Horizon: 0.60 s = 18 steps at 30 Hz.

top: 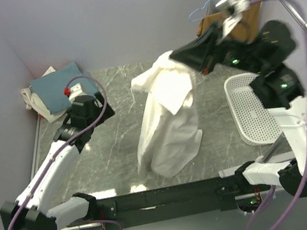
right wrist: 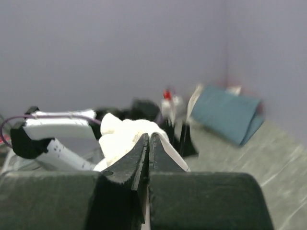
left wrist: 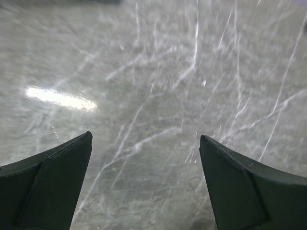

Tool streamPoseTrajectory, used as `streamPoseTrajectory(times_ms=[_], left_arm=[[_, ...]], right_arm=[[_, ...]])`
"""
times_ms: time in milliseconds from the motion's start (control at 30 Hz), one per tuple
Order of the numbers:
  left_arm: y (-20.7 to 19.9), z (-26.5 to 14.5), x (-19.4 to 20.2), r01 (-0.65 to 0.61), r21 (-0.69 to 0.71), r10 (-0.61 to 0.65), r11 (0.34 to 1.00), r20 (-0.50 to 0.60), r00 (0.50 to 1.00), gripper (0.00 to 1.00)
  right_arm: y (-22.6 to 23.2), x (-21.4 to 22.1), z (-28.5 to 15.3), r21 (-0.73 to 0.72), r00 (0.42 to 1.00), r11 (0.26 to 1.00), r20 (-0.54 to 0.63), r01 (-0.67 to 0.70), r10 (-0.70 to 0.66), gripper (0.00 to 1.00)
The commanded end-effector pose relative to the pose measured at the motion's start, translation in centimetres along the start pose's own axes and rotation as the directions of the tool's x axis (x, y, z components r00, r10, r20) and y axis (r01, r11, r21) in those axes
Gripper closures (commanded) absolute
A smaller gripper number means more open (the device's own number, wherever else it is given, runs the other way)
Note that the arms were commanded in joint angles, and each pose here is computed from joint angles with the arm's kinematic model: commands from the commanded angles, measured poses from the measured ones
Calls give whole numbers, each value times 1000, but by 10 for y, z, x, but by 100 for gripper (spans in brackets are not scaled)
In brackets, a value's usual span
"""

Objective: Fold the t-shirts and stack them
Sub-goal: Move the tshirt to the center of the board

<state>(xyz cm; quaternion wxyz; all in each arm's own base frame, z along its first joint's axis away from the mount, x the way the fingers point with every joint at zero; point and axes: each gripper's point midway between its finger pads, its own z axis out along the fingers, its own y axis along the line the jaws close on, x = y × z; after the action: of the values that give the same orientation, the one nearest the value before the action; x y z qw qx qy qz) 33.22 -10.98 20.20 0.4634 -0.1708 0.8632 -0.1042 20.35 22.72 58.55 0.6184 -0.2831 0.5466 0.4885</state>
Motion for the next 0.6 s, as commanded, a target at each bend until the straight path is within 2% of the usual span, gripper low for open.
streamPoseTrajectory(times_ms=[0, 100, 133, 200, 267, 333, 367, 400, 433, 467, 500, 533, 567], left_arm=[[6, -40, -46, 73, 14, -75, 997, 185, 980, 1], [2, -53, -49, 62, 85, -79, 994, 211, 974, 1], [-1, -58, -51, 62, 114, -86, 992, 225, 971, 1], [-6, -55, -38, 45, 157, -75, 987, 191, 979, 1], [-16, -51, -23, 26, 220, -57, 975, 135, 989, 1], [-20, -43, -4, 17, 245, -35, 969, 69, 997, 1], [-27, -43, 7, 9, 285, -16, 958, 23, 1000, 1], [-27, -37, 20, 4, 289, 2, 957, -22, 1000, 0], [-24, -33, 34, 3, 286, 16, 958, -64, 998, 1], [-21, -31, 46, 0, 282, 30, 960, -103, 994, 3], [-19, -29, 58, -3, 283, 43, 959, -139, 989, 3], [-10, -26, 75, -6, 261, 53, 965, -174, 983, 4], [-8, -27, 85, 12, 245, 38, 969, -196, 980, 3]], right_arm=[[-30, 86, 15, 24, 982, 988, -113, -151, 153, 100], [-78, 161, 23, 196, 934, 949, -216, -246, 286, 100], [-104, 182, 21, 316, 920, 916, -223, -246, 323, 100], [-144, 223, 23, 451, 887, 863, -270, -227, 374, 100], [-176, 240, 21, 568, 875, 806, -291, -168, 388, 100], [-206, 275, 20, 650, 832, 750, -345, -121, 434, 100], [-234, 267, 13, 744, 859, 666, -309, -49, 409, 100], [-252, 284, 8, 792, 846, 610, -318, -12, 429, 100], [-267, 289, -5, 849, 846, 527, -309, 39, 435, 93], [-289, 282, -25, 913, 872, 391, -282, 116, 399, 76], [-300, 287, -38, 937, 872, 309, -283, 162, 400, 52], [-305, 285, -51, 955, 879, 236, -266, 182, 395, 48], [-307, 293, -64, 958, 877, 196, -274, 211, 395, 43]])
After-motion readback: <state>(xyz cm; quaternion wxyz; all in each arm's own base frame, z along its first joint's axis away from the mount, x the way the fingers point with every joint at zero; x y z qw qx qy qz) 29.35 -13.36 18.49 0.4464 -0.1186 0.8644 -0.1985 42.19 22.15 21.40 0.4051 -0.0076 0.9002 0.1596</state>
